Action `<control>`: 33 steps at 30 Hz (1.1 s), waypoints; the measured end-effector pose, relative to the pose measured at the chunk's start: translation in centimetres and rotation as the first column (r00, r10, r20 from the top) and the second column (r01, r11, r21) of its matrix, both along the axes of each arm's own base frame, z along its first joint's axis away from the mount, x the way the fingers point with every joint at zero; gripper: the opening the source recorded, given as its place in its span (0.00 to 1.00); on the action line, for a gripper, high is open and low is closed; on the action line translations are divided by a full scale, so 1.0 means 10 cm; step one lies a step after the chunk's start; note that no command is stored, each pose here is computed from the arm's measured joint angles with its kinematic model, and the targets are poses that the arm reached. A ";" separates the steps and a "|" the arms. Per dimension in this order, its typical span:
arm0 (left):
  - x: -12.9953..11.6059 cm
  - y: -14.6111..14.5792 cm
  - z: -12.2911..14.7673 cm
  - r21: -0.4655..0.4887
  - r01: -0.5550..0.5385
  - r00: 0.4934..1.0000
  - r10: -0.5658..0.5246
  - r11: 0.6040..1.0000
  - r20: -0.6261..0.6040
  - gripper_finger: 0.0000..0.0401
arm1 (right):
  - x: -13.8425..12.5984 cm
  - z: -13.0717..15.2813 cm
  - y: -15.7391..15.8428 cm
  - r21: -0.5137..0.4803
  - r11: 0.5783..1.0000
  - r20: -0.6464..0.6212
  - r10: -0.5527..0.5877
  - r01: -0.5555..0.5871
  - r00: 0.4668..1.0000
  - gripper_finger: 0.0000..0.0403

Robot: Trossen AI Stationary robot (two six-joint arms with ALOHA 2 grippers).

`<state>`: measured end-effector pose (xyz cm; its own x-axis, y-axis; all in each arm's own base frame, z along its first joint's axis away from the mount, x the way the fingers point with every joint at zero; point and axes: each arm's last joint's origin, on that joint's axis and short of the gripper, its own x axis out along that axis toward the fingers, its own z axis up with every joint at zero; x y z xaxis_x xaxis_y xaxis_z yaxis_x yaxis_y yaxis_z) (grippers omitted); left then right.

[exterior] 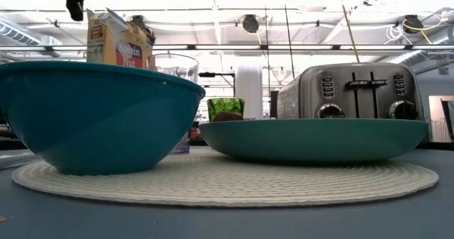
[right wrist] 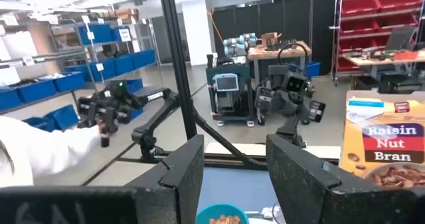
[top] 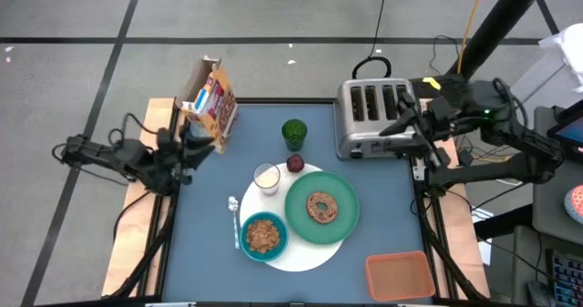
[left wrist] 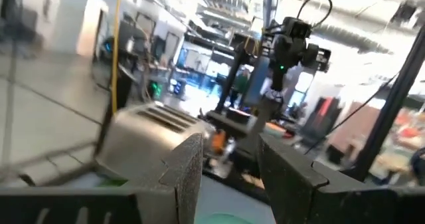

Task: Arrange a breakfast setting
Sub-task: Return to Home Position

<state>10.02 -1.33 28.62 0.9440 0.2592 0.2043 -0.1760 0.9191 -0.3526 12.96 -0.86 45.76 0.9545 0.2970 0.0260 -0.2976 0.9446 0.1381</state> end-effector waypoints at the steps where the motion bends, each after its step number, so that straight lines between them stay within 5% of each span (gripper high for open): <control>1: -0.04 0.02 0.00 0.032 -0.013 1.000 0.013 0.999 -0.006 0.37 | -0.02 0.00 0.00 -0.013 1.000 -0.001 0.000 0.000 1.000 0.38; 11: -0.28 0.10 -0.11 0.234 -0.047 0.991 0.076 0.971 -0.114 0.37 | -0.13 -0.13 0.02 -0.145 0.989 -0.039 -0.001 -0.005 0.999 0.38; 18: -0.41 0.13 -0.15 0.320 -0.062 0.989 0.102 0.945 -0.110 0.37 | -0.07 -0.61 0.01 -0.144 0.990 -0.034 -0.001 -0.004 0.999 0.38; 33: -0.14 0.06 -0.81 0.395 -0.133 0.989 0.149 0.909 -0.011 0.37 | -0.18 -1.47 0.03 -0.098 0.995 0.129 0.000 0.013 0.992 0.38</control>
